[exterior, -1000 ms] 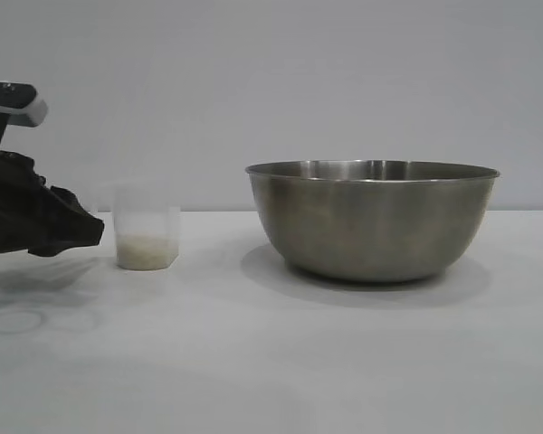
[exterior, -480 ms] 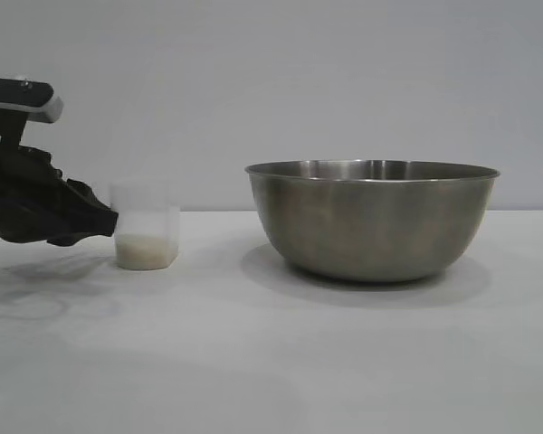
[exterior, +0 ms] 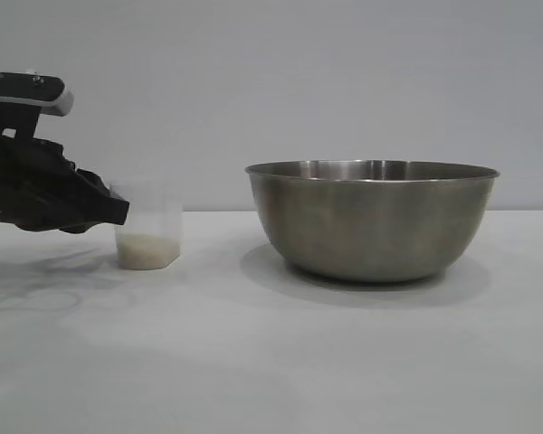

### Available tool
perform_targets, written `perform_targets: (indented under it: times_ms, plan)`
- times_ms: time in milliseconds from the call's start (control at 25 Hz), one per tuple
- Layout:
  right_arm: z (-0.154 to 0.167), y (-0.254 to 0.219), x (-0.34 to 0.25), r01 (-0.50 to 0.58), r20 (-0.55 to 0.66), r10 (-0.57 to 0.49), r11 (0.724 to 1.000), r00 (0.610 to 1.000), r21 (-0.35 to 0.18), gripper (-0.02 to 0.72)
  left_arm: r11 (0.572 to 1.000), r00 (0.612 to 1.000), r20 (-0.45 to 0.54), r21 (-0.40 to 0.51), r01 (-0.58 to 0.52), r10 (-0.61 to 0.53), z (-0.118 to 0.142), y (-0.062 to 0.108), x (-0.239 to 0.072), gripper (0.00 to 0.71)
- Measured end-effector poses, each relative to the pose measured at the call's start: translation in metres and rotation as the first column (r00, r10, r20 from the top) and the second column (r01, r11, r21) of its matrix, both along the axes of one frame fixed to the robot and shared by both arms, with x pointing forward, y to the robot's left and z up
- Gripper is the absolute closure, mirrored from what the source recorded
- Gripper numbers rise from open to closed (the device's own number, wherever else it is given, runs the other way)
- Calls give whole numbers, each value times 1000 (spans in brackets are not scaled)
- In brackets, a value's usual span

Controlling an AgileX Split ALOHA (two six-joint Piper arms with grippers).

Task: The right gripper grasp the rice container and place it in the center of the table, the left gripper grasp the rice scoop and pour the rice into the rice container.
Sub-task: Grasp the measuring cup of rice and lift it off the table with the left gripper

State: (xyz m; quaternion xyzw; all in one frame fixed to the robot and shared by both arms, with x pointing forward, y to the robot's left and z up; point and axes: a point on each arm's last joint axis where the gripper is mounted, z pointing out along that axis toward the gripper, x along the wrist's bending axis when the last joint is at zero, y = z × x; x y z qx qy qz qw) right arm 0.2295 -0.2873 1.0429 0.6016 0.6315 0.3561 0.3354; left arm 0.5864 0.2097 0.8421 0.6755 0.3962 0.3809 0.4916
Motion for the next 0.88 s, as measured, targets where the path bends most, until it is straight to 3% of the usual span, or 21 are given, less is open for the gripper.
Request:
perform_targets:
  times_ms: [360, 880]
  plan:
    - [0, 0, 0, 0, 0, 0, 1000, 1000, 0, 239, 999, 999, 7, 8, 31, -31, 2, -2, -1, 710]
    - [0, 0, 0, 0, 0, 0, 1000, 1000, 0, 239, 993, 979, 176, 70, 94, -105, 49, -10, 9, 710]
